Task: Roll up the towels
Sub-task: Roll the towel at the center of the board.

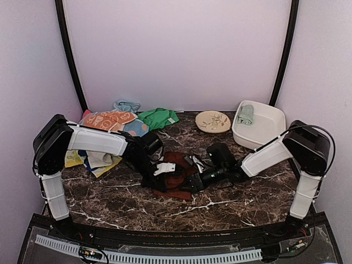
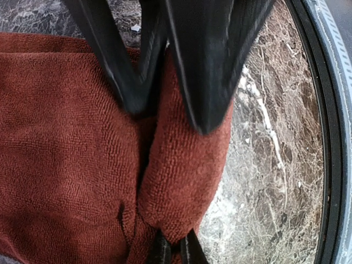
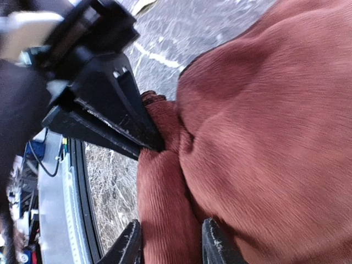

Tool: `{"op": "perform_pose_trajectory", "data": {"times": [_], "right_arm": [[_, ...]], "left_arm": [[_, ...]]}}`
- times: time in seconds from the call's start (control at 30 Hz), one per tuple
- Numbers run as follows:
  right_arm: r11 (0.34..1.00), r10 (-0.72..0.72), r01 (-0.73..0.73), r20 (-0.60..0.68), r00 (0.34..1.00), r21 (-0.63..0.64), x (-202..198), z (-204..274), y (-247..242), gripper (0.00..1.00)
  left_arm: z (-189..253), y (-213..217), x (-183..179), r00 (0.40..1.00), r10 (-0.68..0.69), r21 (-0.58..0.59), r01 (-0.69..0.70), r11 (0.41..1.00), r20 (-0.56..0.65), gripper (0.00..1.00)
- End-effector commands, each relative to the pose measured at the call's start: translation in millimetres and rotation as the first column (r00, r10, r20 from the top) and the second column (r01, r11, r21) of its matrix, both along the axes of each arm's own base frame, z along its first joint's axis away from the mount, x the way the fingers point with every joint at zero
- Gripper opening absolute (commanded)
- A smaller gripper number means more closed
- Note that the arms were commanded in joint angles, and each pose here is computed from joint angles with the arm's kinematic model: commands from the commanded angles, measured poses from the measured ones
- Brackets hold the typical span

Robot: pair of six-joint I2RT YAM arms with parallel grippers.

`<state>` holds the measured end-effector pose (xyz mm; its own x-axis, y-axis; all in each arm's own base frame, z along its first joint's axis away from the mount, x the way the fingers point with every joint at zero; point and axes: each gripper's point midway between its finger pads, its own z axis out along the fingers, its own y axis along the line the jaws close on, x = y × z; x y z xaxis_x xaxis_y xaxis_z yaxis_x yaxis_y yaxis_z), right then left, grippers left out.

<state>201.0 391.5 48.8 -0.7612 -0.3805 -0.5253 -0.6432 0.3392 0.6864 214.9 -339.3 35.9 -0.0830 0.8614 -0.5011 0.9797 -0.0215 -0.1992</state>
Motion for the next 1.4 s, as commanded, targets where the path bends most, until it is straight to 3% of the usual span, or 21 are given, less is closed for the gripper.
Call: {"op": "perform_pose_trajectory", "data": {"times": [0.0,0.17,0.2,0.23,0.27,0.37,0.43,0.47,0.5,0.63,0.67,0.73,0.8,0.93,1.07,1.27,1.37], "right_arm": [[0.990,-0.138,0.134,0.160,0.977,0.036,24.9,35.4,-19.6,0.39],[0.960,-0.263,0.281,0.423,0.867,0.020,39.7,74.1,-63.5,0.48],[0.943,-0.296,0.333,0.482,0.824,0.010,46.2,81.1,-75.3,0.57],[0.922,-0.331,0.387,0.538,0.775,0.010,51.6,90.3,-87.8,0.87],[0.894,-0.371,0.449,0.592,0.716,0.017,58.0,100.2,-102.2,0.98],[0.782,-0.533,0.606,0.658,0.532,0.144,69.5,140.9,-143.8,1.00],[0.578,-0.739,0.779,0.560,0.374,0.241,82.9,157.6,-184.2,1.00],[0.498,-0.796,0.832,0.508,0.328,0.243,85.9,158.8,-199.1,1.00],[0.484,-0.811,0.837,0.491,0.319,0.254,85.8,161.1,-203.4,1.00],[0.717,-0.648,0.661,0.559,0.517,0.220,66.8,151.2,-164.2,1.00],[0.770,-0.580,0.611,0.601,0.550,0.184,60.0,145.7,-155.0,1.00],[0.847,-0.441,0.516,0.710,0.549,0.127,35.5,141.1,-133.5,1.00],[0.900,-0.290,0.432,0.818,0.497,0.056,7.0,134.9,-114.8,1.00],[0.948,0.072,0.259,0.916,0.394,-0.186,-47.4,105.0,-73.0,0.93],[0.893,0.400,0.137,0.895,0.195,-0.429,-87.9,63.4,-31.3,0.87],[0.867,0.493,0.107,0.869,-0.044,-0.486,-93.5,36.8,17.8,0.79],[0.848,0.529,0.118,0.840,-0.120,-0.517,-86.1,22.2,31.3,0.76]], "left_arm": [[-12.9,23.0,-27.8,0.985,-0.012,0.107,0.031,0.994,-0.173,0.00],[-1.9,28.5,-41.6,0.969,-0.042,0.120,0.072,0.990,-0.242,0.00],[0.7,30.2,-45.9,0.964,-0.042,0.123,0.076,0.989,-0.263,0.00],[3.7,30.3,-49.1,0.959,-0.042,0.120,0.079,0.990,-0.281,0.00],[4.1,31.1,-50.8,0.956,-0.042,0.124,0.081,0.989,-0.289,0.00],[-2.7,34.0,-51.4,0.955,-0.041,0.153,0.089,0.984,-0.292,0.00],[-9.4,32.9,-48.4,0.954,-0.033,0.172,0.087,0.981,-0.299,0.00],[-13.3,31.9,-46.6,0.953,-0.026,0.183,0.085,0.979,-0.303,0.00],[-16.7,30.8,-44.6,0.951,-0.023,0.190,0.085,0.978,-0.309,0.00],[-31.0,29.7,-32.4,0.951,0.002,0.230,0.073,0.970,-0.310,0.00],[-32.3,28.5,-33.3,0.944,0.006,0.230,0.074,0.970,-0.329,0.00],[-34.1,28.5,-34.0,0.938,0.009,0.238,0.078,0.968,-0.346,0.00],[-37.0,29.7,-33.1,0.932,0.019,0.249,0.077,0.965,-0.362,0.00],[-41.0,33.1,-30.8,0.907,0.058,0.276,0.066,0.959,-0.417,0.00],[-39.9,34.4,-26.3,0.885,0.090,0.291,0.054,0.955,-0.457,0.00],[-40.6,34.5,-22.0,0.870,0.102,0.308,0.059,0.950,-0.483,0.00],[-43.2,35.8,-22.0,0.862,0.110,0.323,0.065,0.944,-0.494,0.00]]}}
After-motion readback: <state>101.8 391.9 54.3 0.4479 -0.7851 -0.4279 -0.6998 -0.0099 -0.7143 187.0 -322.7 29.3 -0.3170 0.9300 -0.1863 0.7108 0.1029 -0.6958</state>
